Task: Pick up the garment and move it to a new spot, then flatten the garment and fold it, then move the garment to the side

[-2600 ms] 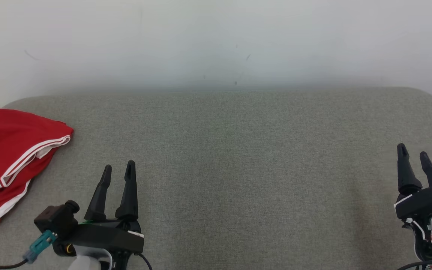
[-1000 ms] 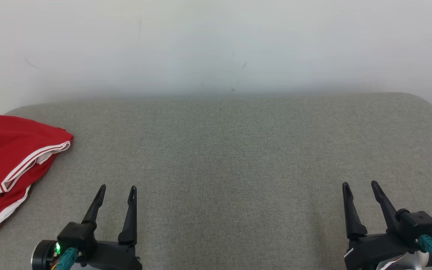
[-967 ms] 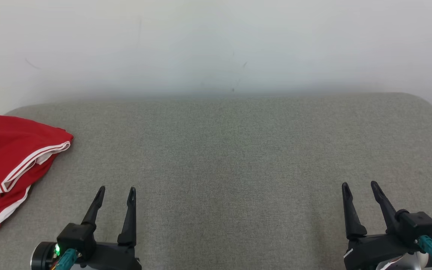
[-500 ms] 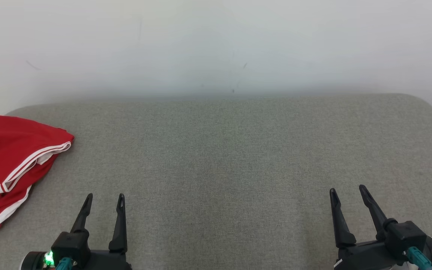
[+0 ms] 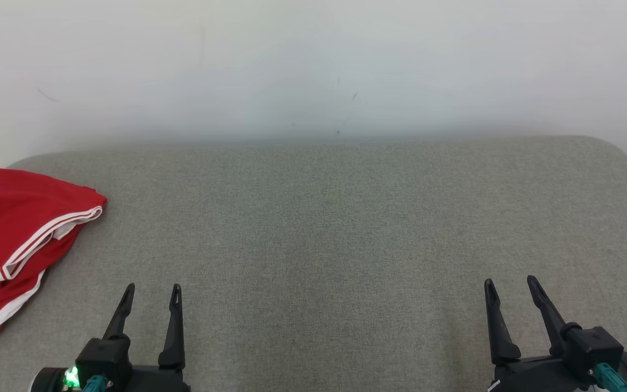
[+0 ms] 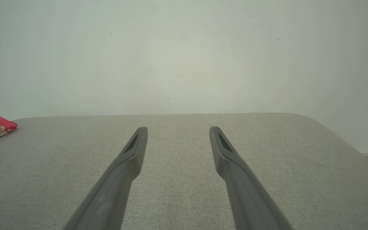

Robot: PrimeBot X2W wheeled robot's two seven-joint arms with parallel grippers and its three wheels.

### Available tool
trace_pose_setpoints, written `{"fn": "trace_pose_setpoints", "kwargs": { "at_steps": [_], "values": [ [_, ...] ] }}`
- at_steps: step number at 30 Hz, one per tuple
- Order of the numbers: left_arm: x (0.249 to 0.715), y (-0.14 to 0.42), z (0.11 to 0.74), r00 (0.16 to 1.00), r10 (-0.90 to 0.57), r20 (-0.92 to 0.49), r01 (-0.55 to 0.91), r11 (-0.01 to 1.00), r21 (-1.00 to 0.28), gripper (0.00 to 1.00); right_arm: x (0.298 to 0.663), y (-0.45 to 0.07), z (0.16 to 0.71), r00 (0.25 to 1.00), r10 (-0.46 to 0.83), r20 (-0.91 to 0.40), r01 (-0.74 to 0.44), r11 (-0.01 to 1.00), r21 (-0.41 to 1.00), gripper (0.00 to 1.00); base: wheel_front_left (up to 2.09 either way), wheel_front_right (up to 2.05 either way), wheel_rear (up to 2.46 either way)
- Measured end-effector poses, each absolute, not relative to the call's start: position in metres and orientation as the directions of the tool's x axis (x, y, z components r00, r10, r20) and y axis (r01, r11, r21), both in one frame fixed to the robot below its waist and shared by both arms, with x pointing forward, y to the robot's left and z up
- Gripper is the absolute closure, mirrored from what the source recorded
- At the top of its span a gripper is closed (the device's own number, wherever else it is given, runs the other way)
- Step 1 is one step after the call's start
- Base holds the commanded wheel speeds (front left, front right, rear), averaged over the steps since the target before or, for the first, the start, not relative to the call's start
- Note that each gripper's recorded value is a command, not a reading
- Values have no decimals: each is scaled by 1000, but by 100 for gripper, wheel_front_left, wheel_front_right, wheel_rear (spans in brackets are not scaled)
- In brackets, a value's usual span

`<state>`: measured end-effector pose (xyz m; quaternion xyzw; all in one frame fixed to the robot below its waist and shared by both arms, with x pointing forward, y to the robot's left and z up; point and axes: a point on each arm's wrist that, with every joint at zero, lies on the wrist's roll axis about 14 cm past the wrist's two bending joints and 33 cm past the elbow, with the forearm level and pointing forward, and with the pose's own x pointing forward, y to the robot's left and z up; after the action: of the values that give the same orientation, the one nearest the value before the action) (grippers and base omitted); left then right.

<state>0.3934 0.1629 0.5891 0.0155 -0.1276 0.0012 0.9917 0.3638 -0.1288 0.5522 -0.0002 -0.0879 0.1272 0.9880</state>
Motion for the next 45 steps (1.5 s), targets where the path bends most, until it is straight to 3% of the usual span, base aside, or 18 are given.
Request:
{"fn": "trace_pose_setpoints", "kwargs": {
  "at_steps": [15,24,45],
  "values": [
    [391,164,586,970,5,242,-12,999,30,0,365,-127,551,953,254,168,-255,967,-15,0,0,0,0],
    [382,190,588,965,84,247,-91,996,16,0,371,-99,551,927,337,163,-338,941,-23,0,0,0,0],
    [302,300,590,868,422,261,-437,899,1,0,373,28,554,736,655,171,-662,749,-22,0,0,0,0]
  ]
}}
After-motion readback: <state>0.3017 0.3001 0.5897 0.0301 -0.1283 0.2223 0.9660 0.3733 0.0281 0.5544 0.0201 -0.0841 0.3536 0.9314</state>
